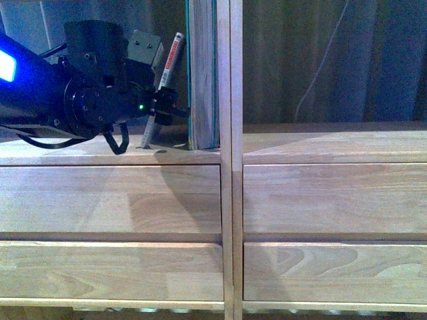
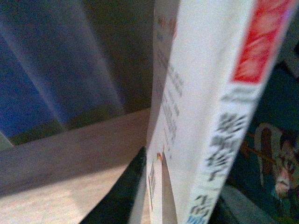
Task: Organize books on shelf
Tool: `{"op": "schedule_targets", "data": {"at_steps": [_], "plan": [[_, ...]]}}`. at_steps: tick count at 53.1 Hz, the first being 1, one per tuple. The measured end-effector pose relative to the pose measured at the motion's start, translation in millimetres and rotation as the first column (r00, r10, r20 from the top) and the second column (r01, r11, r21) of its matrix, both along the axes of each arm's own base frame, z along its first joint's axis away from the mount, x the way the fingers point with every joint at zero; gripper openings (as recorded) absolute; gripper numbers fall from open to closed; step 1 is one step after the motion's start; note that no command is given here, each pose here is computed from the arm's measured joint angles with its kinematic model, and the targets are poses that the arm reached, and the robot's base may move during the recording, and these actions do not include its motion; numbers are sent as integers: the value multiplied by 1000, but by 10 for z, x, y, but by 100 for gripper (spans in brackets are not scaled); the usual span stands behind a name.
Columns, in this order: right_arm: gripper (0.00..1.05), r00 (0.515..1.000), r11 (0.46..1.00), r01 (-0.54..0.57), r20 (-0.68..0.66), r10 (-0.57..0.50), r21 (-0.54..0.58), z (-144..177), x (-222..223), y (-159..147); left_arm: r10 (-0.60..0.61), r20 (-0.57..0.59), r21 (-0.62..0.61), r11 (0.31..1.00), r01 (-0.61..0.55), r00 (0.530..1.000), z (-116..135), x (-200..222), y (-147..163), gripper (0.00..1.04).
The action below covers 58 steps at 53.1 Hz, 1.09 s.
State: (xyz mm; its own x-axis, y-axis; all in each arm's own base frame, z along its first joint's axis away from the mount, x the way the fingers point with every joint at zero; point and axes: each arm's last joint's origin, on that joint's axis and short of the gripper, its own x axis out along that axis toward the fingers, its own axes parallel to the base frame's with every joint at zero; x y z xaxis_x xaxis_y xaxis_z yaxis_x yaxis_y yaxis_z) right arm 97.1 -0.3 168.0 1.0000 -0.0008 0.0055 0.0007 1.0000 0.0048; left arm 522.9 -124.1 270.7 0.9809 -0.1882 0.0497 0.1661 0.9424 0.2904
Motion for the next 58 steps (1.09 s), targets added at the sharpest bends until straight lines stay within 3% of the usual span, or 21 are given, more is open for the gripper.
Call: {"op": "schedule_targets", "data": {"at_steps": [17, 30, 41, 51, 58], "plan": [[98, 1000, 1000, 0, 0, 0, 0, 0, 0, 0, 8, -5, -18, 1000, -8, 1000, 71, -220, 69, 99], [98, 1000, 1000, 0, 0, 0, 0, 0, 0, 0, 63, 17, -51, 997, -62, 998, 432, -595, 197, 98], [98, 1000, 1000, 0, 0, 0, 0, 0, 0, 0, 67, 11, -86, 994, -66, 998, 763, -1282, 397, 98], [98, 1000, 1000, 0, 0, 0, 0, 0, 0, 0, 89, 36, -126, 988, -84, 995, 992, -2079, 819, 98], [98, 1000, 1000, 0, 0, 0, 0, 0, 0, 0, 96, 14, -189, 978, -91, 995, 978, -2576, 1184, 98]]}}
